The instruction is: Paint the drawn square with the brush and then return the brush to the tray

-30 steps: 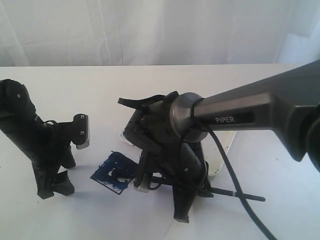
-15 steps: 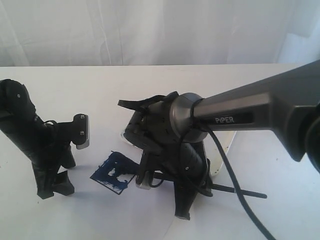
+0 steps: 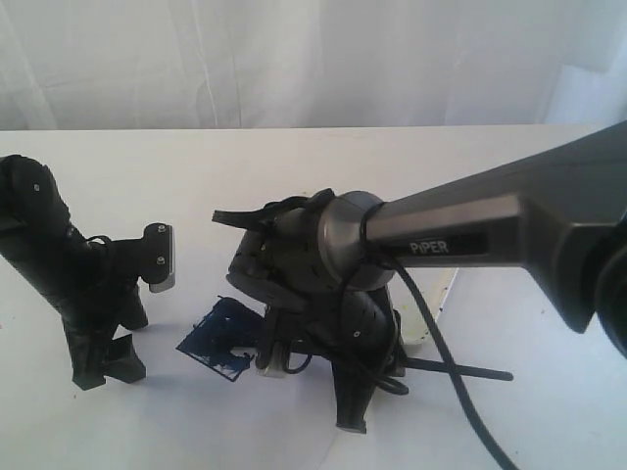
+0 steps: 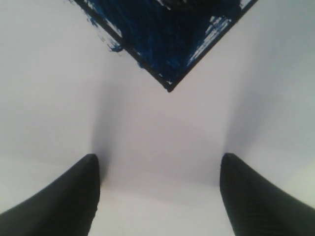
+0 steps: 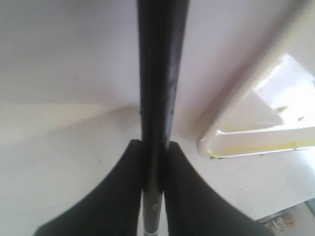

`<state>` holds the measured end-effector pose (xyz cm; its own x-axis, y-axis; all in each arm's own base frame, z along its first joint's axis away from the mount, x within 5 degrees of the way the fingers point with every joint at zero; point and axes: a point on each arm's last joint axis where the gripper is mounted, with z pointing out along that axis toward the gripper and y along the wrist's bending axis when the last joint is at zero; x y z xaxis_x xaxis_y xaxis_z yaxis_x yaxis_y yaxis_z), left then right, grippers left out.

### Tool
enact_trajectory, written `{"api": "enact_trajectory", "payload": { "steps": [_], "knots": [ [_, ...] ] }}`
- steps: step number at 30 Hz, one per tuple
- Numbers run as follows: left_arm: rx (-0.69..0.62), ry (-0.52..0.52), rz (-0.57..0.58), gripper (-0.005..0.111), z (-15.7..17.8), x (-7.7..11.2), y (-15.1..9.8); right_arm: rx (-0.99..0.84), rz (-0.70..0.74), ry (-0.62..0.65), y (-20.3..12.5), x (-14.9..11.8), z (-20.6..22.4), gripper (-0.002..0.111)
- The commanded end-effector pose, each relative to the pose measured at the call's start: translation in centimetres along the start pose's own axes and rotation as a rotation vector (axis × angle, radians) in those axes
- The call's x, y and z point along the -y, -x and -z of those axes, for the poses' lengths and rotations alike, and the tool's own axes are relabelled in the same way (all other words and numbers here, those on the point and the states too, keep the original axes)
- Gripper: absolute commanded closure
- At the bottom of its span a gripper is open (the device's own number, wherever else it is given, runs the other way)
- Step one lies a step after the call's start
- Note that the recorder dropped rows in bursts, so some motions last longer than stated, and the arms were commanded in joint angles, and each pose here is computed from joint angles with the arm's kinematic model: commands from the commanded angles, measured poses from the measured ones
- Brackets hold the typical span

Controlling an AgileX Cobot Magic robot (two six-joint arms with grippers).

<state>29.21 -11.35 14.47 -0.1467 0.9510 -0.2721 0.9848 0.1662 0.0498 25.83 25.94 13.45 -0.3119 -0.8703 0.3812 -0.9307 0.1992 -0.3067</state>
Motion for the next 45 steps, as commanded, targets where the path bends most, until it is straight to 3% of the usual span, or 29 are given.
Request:
{"api": "enact_trajectory", "payload": {
  "steps": [1,33,38,45],
  "knots": [
    [-0.037,-0.029,-0.034,0.035,-0.6,0.4,-0.4,0.006,-0.062,-0.016,-0.2,1.1,0.2,0.108],
    [-0.037,-0.029,-0.034,0.035,-0.6,0.4,-0.4,0.009,0.043,0.085,0.9,-0.1,-0.5,0.108],
    [-0.037,-0.029,-0.034,0.035,-0.6,0.4,-0.4,0.017,0.064,0.086,1.3,-1.0,-0.1,0.108],
    [-0.037,-0.029,-0.034,0.035,-0.6,0.4,-0.4,0.0,0.054,0.017,1.1,-0.2,-0.3,0.108]
  ]
}}
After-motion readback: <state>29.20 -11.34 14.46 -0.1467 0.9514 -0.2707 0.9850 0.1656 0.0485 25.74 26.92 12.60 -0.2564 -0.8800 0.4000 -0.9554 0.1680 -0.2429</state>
